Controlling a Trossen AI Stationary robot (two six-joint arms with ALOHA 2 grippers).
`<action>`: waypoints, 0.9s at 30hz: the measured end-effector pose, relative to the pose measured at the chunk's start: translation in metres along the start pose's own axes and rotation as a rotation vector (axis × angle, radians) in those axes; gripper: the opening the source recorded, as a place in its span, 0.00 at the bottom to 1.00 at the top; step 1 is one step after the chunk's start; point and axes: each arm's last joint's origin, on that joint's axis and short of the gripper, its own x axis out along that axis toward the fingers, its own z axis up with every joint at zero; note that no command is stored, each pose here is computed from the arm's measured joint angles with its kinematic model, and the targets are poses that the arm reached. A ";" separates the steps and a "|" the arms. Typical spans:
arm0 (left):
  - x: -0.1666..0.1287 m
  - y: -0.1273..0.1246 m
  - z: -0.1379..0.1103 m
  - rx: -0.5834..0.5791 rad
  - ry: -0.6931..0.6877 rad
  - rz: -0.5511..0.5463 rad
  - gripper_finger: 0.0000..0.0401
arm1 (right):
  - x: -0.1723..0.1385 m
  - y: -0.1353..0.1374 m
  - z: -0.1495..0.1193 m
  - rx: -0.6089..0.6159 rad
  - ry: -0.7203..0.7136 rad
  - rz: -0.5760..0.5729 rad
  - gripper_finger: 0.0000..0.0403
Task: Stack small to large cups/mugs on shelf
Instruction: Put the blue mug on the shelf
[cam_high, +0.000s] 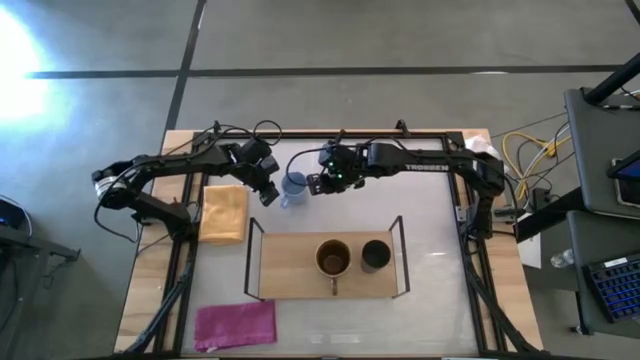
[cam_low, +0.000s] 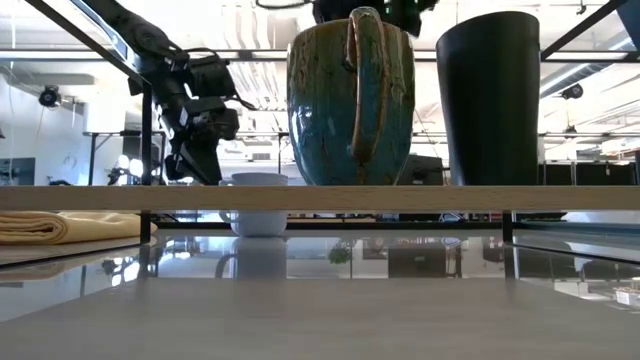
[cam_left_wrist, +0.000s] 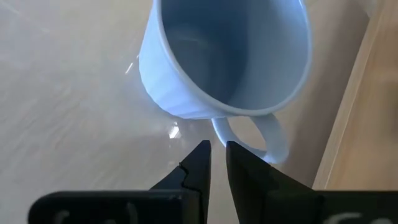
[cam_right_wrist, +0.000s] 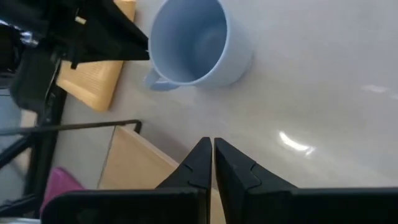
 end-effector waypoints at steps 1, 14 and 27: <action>0.000 0.000 0.000 0.000 -0.001 0.000 0.09 | 0.004 -0.003 0.001 0.012 0.005 0.018 0.03; 0.000 -0.005 0.001 -0.008 0.000 -0.055 0.09 | 0.038 -0.034 -0.002 0.118 -0.009 0.075 0.03; 0.011 -0.023 0.006 0.033 -0.050 -0.111 0.09 | 0.041 -0.036 -0.001 0.118 -0.044 0.078 0.03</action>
